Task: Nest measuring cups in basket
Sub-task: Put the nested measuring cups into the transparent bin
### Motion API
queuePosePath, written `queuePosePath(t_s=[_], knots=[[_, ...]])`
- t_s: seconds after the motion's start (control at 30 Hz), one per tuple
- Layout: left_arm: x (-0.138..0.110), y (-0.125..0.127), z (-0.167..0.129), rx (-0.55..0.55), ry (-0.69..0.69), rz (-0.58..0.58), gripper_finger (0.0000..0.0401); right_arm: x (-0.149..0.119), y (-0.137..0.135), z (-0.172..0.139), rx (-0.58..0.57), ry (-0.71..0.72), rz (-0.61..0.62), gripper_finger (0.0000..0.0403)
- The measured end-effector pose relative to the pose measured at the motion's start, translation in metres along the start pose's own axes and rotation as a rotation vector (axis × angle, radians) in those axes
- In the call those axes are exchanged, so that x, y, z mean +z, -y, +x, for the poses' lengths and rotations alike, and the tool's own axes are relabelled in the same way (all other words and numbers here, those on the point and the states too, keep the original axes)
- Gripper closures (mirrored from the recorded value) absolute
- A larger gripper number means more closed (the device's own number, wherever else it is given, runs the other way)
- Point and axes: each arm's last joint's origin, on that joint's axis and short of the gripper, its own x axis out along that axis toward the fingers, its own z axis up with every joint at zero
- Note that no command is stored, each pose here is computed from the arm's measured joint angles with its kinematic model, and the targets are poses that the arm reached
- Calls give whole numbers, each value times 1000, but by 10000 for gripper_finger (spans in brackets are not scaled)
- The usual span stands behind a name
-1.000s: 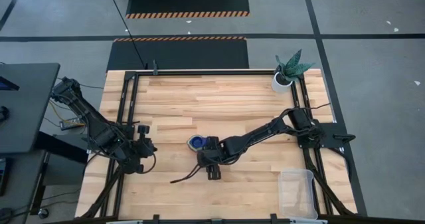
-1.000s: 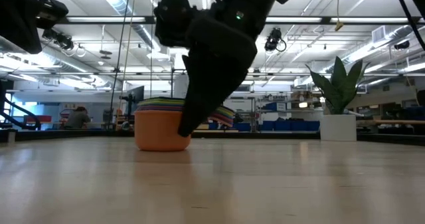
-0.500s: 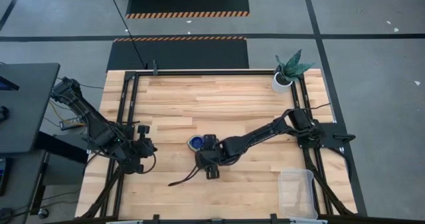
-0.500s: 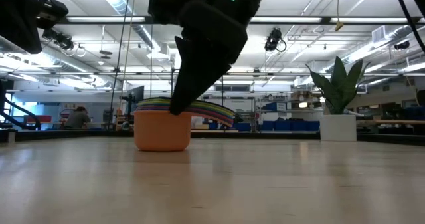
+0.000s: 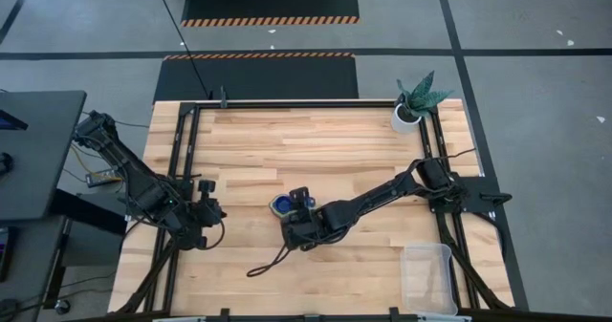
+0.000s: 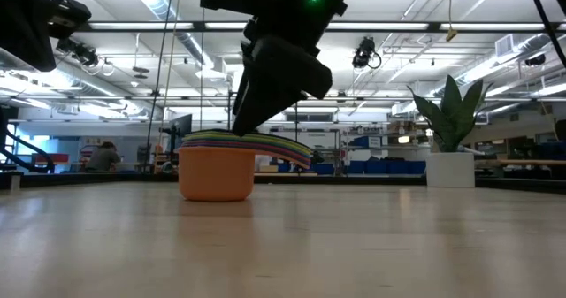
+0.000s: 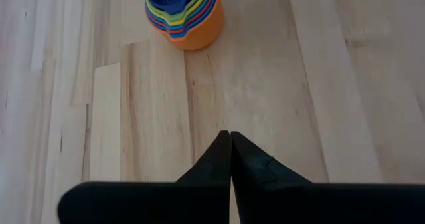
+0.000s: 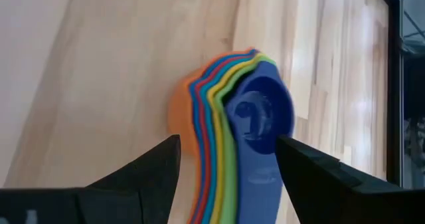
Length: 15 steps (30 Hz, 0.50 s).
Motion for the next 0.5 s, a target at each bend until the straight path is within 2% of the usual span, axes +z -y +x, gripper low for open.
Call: queuePosePath(t_s=[0.5], knots=[[0,0,0,0,0,0,394,-9,-11,10,11,22,-140,150]])
